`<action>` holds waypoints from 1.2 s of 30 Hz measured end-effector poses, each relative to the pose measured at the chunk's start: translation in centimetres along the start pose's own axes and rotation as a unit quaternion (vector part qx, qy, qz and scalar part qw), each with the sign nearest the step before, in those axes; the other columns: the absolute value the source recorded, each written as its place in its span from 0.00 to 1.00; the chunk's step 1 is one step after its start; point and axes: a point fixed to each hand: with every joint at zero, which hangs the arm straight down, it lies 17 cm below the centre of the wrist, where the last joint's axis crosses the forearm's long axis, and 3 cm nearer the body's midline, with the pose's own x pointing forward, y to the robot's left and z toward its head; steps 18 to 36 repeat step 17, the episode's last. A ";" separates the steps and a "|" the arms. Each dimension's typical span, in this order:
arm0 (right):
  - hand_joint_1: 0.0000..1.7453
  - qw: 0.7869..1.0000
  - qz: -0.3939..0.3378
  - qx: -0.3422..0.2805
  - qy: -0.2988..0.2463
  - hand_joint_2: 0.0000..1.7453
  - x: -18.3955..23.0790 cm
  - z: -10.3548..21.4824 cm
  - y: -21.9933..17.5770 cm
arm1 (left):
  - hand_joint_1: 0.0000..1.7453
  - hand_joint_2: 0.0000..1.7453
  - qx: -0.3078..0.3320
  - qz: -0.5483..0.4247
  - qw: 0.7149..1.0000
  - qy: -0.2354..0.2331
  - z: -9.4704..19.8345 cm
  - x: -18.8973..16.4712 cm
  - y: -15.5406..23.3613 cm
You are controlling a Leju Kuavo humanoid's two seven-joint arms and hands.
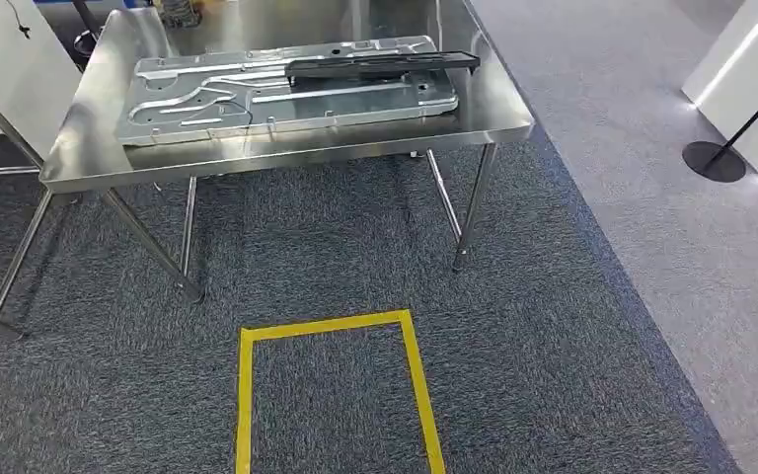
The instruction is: Take the parts from the cabinet and place them on the table.
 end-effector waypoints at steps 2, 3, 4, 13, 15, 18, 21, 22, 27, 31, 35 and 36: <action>0.00 1.000 -0.009 0.021 0.021 0.00 -0.6 0.2 0.9 | 0.00 0.00 -0.005 -0.006 1.000 0.001 0.0 0.0 -0.2; 0.00 0.999 -0.010 0.027 0.026 0.00 -0.9 0.4 1.4 | 0.00 0.00 -0.005 -0.008 1.000 0.003 0.0 -0.1 -0.2; 0.00 0.999 -0.012 0.031 0.027 0.00 -0.7 0.4 1.7 | 0.00 0.00 -0.006 -0.008 1.000 0.003 0.0 -0.1 -0.2; 0.00 0.993 -0.047 0.078 0.078 0.00 -2.1 1.1 3.7 | 0.00 0.00 -0.064 -0.034 0.996 0.057 0.9 -2.6 -3.7; 0.00 0.993 -0.051 0.077 0.069 0.00 -1.7 1.1 3.9 | 0.00 0.00 -0.074 -0.040 0.995 0.053 1.0 -2.4 -4.3; 0.00 0.994 -0.055 0.076 0.057 0.00 -1.2 1.0 3.8 | 0.00 0.00 -0.074 -0.040 0.995 0.047 0.9 -2.1 -4.4; 0.00 0.994 -0.055 0.076 0.057 0.00 -1.2 1.0 3.8 | 0.00 0.00 -0.074 -0.040 0.995 0.047 0.9 -2.1 -4.4; 0.00 0.994 -0.055 0.076 0.057 0.00 -1.2 1.0 3.8 | 0.00 0.00 -0.074 -0.040 0.995 0.047 0.9 -2.1 -4.4; 0.00 0.994 -0.055 0.076 0.057 0.00 -1.2 1.0 3.8 | 0.00 0.00 -0.074 -0.040 0.995 0.047 0.9 -2.1 -4.4; 0.00 0.994 -0.055 0.076 0.057 0.00 -1.2 1.0 3.8 | 0.00 0.00 -0.074 -0.040 0.995 0.047 0.9 -2.1 -4.4; 0.00 0.994 -0.055 0.076 0.057 0.00 -1.2 1.0 3.8 | 0.00 0.00 -0.074 -0.040 0.995 0.047 0.9 -2.1 -4.4; 0.00 0.994 -0.055 0.076 0.057 0.00 -1.2 1.0 3.8 | 0.00 0.00 -0.074 -0.040 0.995 0.047 0.9 -2.1 -4.4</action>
